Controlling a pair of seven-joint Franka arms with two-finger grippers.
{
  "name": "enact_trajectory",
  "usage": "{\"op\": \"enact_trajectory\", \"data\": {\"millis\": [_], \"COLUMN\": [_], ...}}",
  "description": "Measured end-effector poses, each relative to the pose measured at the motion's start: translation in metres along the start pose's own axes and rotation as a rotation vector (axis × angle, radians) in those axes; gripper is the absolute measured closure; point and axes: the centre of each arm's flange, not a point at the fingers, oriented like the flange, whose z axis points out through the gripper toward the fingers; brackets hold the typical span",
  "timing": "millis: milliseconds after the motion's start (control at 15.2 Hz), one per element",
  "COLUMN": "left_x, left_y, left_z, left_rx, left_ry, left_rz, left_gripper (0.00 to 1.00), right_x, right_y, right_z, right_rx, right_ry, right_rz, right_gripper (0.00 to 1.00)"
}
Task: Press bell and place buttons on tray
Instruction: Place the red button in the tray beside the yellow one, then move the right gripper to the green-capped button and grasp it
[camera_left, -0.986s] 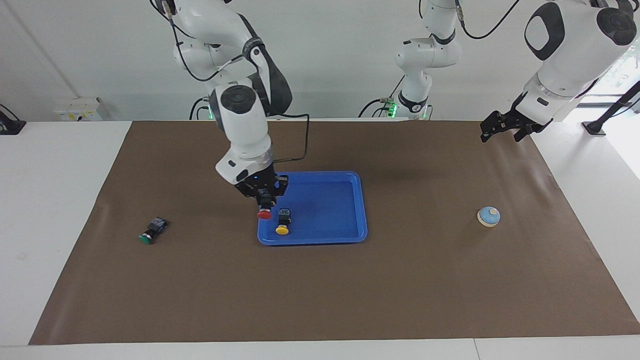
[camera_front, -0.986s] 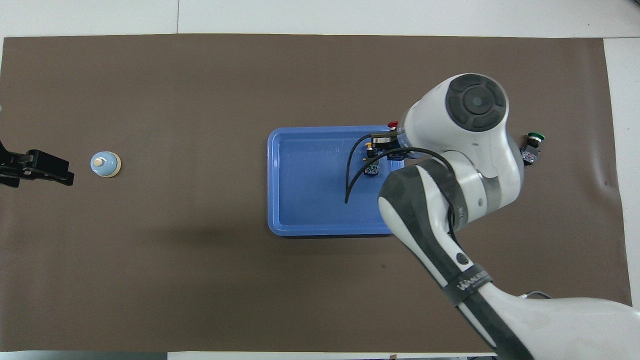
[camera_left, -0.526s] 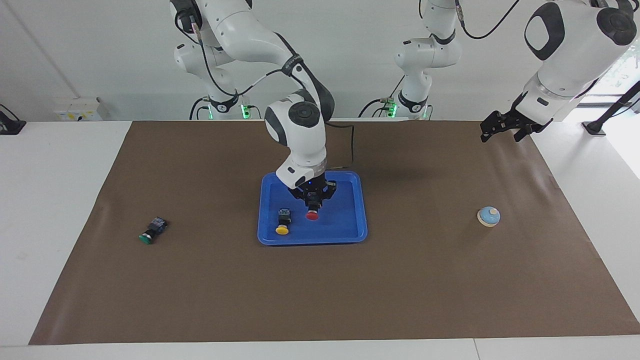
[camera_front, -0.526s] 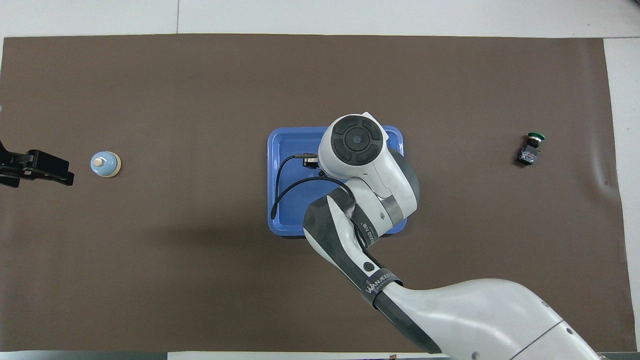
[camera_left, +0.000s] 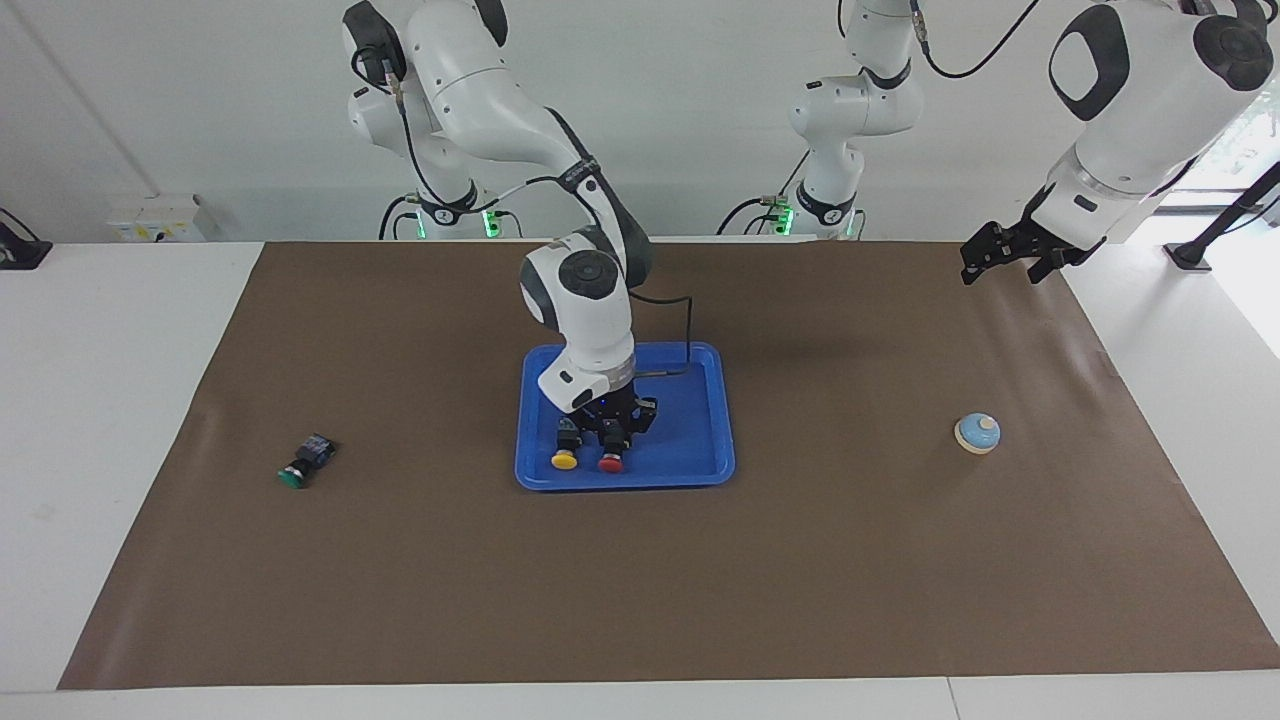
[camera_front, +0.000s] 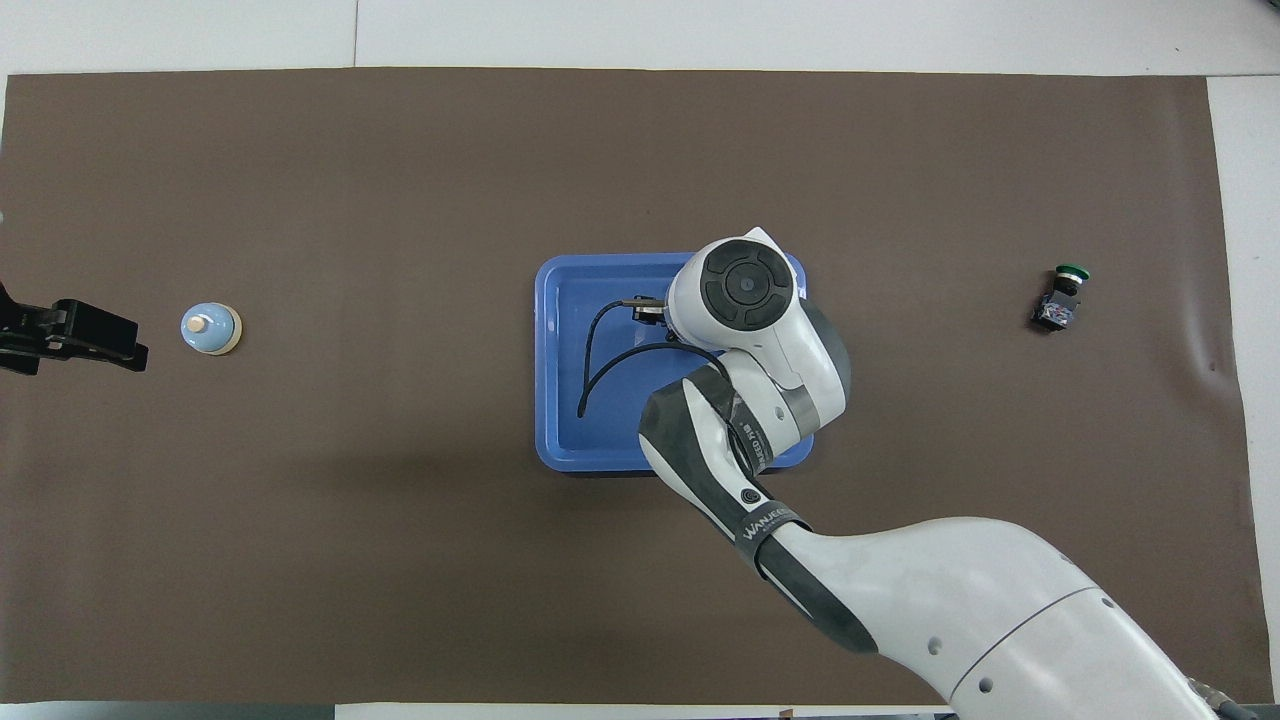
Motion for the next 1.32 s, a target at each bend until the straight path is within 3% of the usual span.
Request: {"op": "enact_trajectory", "data": {"millis": [132, 263, 526, 855, 1118, 1315], "left_x": [0.000, 0.000, 0.000, 0.000, 0.000, 0.000], "left_y": [0.000, 0.000, 0.000, 0.000, 0.000, 0.000], "left_z": [0.000, 0.000, 0.000, 0.000, 0.000, 0.000], "left_rx": [0.000, 0.000, 0.000, 0.000, 0.000, 0.000], "left_ry": [0.000, 0.000, 0.000, 0.000, 0.000, 0.000], "left_rz": [0.000, 0.000, 0.000, 0.000, 0.000, 0.000], "left_gripper": [0.00, 0.00, 0.00, 0.00, 0.00, 0.00], "right_x": [-0.001, -0.001, 0.007, 0.056, 0.101, 0.118], "right_y": [-0.001, -0.002, 0.004, 0.065, 0.193, 0.288], "right_z": [0.000, -0.001, -0.019, -0.103, -0.148, -0.143], "right_rx": [0.001, 0.001, -0.018, -0.061, -0.081, -0.093], "right_ry": [0.000, 0.001, -0.017, -0.049, -0.061, -0.089], "right_rz": [-0.002, 0.002, 0.019, 0.018, -0.027, -0.006], "right_gripper": [0.59, 0.47, 0.03, 0.00, 0.00, 0.00]}}
